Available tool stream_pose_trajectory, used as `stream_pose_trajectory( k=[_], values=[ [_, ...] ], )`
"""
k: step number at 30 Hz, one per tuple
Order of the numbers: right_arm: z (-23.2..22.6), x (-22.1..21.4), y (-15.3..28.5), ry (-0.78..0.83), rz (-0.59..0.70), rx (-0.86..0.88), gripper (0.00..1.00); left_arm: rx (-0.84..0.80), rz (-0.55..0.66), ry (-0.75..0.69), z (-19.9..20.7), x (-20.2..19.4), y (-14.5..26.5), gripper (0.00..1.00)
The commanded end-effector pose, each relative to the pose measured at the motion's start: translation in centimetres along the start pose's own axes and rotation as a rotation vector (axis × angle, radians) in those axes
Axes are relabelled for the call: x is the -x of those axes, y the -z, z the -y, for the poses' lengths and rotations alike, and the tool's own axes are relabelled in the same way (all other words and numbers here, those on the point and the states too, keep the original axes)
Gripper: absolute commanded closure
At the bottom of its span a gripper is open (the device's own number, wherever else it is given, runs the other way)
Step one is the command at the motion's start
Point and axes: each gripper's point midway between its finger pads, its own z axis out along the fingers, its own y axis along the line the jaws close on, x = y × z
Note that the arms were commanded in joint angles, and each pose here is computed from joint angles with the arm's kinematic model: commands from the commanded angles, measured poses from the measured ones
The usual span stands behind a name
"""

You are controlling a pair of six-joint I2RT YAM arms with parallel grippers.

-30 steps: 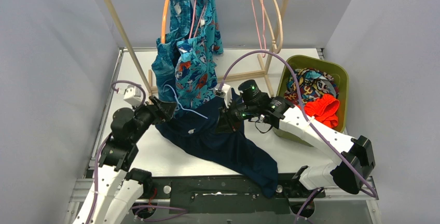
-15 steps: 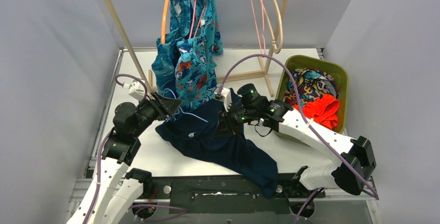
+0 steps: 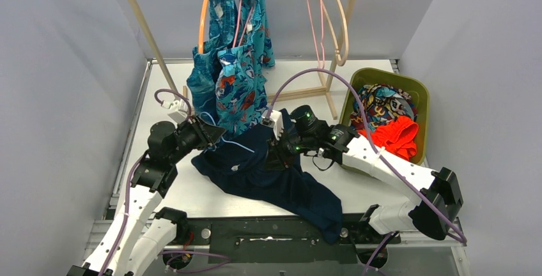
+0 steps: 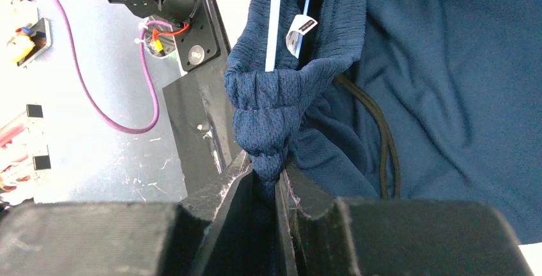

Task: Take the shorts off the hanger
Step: Pick up the hanger from the clothes rod, then remove the shorts from the hanger.

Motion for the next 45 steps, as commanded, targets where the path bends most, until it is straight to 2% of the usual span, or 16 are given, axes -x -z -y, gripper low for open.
stream_pose_trajectory(
  k=[1, 4, 5, 7, 10, 14, 18, 21, 32, 34, 37, 40, 43, 45],
  values=[
    [-1.3, 3.4, 0.8, 0.077, 0.107, 0.013, 1.00, -0.040, 0.053, -0.043, 1.0, 1.5, 0.1, 0.84],
    [-1.1, 3.8, 0.6, 0.075, 0.109, 0.001, 1.00, -0.045, 0.049, -0.044, 1.1, 1.4, 0.1, 1.00],
    [-1.0, 4.0, 0.6, 0.073, 0.105, -0.006, 0.98, -0.044, 0.049, -0.050, 1.1, 1.5, 0.2, 1.00],
    [-0.6, 4.4, 0.7, 0.064, 0.100, -0.034, 0.89, -0.032, 0.046, -0.058, 1.0, 1.5, 0.3, 1.00],
    [0.1, 5.1, 1.2, 0.015, 0.089, -0.103, 0.82, -0.002, 0.104, -0.096, 1.6, 3.6, 1.3, 1.00],
    [0.3, 6.4, 2.1, -0.023, 0.075, -0.161, 0.64, 0.101, 0.220, -0.175, 1.7, 7.2, 3.4, 1.00],
    [-0.1, 8.8, 3.3, -0.018, 0.158, -0.197, 0.45, 0.166, 0.297, -0.250, 2.3, 10.3, 5.1, 1.00],
    [-0.9, 10.1, 4.1, -0.003, 0.206, -0.187, 0.42, 0.178, 0.320, -0.266, 3.0, 11.5, 5.8, 1.00],
    [0.5, 13.7, 6.1, -0.007, 0.320, -0.367, 0.41, 0.159, 0.270, -0.276, 3.5, 10.9, 5.2, 1.00],
    [0.6, 13.6, 5.5, 0.002, 0.306, -0.382, 0.42, 0.147, 0.257, -0.278, 3.6, 10.5, 4.9, 1.00],
    [0.4, 13.2, 3.8, 0.020, 0.265, -0.381, 0.51, 0.125, 0.211, -0.260, 3.4, 9.0, 3.9, 1.00],
    [0.4, 12.6, 2.1, 0.036, 0.207, -0.394, 0.53, 0.098, 0.152, -0.222, 3.3, 7.4, 3.0, 1.00],
    [0.9, 12.1, 0.9, 0.042, 0.157, -0.427, 0.54, 0.108, 0.148, -0.228, 2.8, 7.0, 2.8, 1.00],
    [1.2, 11.6, 0.2, 0.042, 0.125, -0.442, 0.62, 0.112, 0.163, -0.241, 2.8, 7.2, 3.0, 1.00]
  ],
)
